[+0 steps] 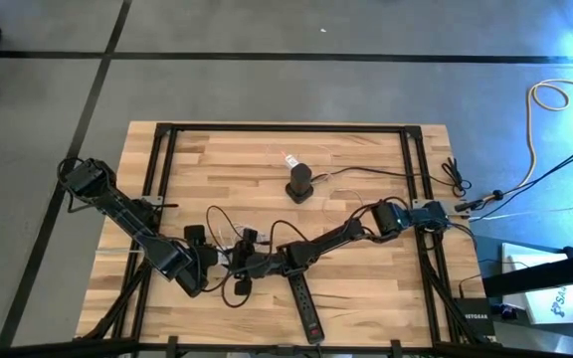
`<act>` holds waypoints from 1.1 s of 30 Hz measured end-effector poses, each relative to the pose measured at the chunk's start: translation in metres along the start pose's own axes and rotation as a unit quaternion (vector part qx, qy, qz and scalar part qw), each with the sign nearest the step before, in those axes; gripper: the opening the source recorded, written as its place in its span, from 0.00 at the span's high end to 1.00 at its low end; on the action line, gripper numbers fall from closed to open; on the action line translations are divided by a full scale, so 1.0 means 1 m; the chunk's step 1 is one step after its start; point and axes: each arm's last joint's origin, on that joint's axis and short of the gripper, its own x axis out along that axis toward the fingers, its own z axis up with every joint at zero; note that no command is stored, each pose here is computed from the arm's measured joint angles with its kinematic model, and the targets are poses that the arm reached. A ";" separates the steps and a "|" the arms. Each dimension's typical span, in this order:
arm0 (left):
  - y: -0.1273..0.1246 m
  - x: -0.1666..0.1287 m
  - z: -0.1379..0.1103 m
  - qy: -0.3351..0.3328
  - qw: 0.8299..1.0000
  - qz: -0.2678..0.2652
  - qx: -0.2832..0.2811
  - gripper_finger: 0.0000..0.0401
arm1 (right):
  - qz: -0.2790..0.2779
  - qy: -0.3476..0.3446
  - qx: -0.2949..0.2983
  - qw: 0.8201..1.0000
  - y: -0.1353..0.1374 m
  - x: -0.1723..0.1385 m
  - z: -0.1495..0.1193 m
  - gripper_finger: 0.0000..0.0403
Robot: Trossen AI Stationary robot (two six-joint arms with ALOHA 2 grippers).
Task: Insert USB
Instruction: Insert the black USB cable into the white outlet extension
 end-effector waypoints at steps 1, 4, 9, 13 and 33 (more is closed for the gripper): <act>0.000 0.000 0.000 0.000 1.000 0.000 0.001 0.41 | 0.000 -0.005 -0.005 1.000 0.000 0.000 0.001 0.59; 0.000 0.000 0.000 0.002 1.000 -0.001 0.001 0.41 | 0.002 -0.015 -0.006 1.000 0.002 0.000 0.002 0.59; 0.000 0.000 0.000 0.001 1.000 -0.001 0.001 0.41 | 0.004 -0.018 -0.010 1.000 0.002 -0.002 0.006 0.61; 0.000 0.000 0.000 0.000 1.000 -0.001 0.002 0.41 | 0.004 -0.022 -0.024 0.999 0.001 -0.005 0.010 0.61; -0.001 0.000 0.000 -0.001 1.000 -0.003 0.000 0.41 | 0.004 -0.054 -0.009 0.998 0.001 -0.008 0.023 0.64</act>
